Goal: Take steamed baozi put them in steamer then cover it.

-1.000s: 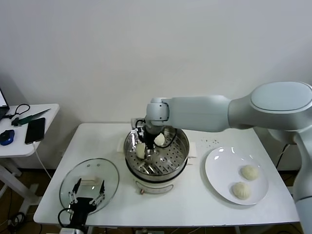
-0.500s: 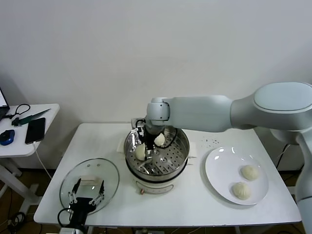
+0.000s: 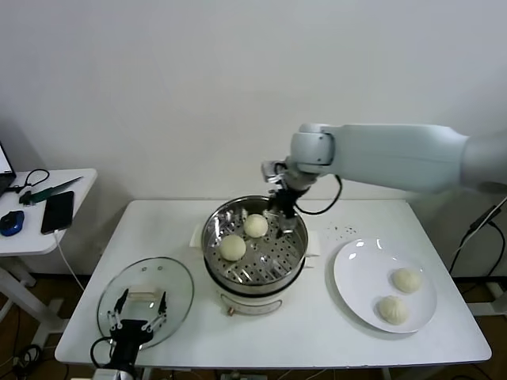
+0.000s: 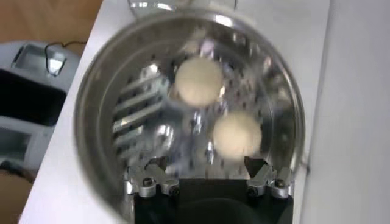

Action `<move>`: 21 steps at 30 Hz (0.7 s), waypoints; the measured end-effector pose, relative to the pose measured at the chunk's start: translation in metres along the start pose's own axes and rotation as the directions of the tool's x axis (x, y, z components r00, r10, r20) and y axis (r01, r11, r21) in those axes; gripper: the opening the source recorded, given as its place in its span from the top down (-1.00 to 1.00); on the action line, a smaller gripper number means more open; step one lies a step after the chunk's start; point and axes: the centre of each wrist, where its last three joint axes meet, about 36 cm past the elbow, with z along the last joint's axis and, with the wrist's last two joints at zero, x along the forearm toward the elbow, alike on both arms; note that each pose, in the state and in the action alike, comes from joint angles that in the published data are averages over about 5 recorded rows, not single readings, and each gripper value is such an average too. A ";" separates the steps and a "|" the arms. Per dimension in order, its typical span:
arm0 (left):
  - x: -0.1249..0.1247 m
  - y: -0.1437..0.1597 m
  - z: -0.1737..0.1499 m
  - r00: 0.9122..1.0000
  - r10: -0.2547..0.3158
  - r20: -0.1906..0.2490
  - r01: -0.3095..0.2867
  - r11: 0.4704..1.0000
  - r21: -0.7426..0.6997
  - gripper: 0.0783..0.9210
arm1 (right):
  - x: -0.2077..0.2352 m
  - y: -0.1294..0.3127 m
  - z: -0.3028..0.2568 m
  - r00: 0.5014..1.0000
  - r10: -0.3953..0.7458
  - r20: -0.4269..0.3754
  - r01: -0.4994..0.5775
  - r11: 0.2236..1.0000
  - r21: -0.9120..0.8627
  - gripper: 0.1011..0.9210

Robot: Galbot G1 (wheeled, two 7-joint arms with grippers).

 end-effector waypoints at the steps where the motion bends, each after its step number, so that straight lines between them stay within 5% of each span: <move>1: 0.000 0.000 0.000 1.000 -0.001 -0.001 0.001 1.000 0.001 -0.77 | 0.002 0.006 0.011 1.000 -0.002 -0.003 0.002 1.000 -0.005 -0.76; 21: 0.003 0.001 0.003 0.999 -0.025 -0.027 0.025 1.000 -0.003 -0.77 | -0.071 0.128 0.186 0.992 -0.088 -0.095 0.077 0.990 -0.116 -0.76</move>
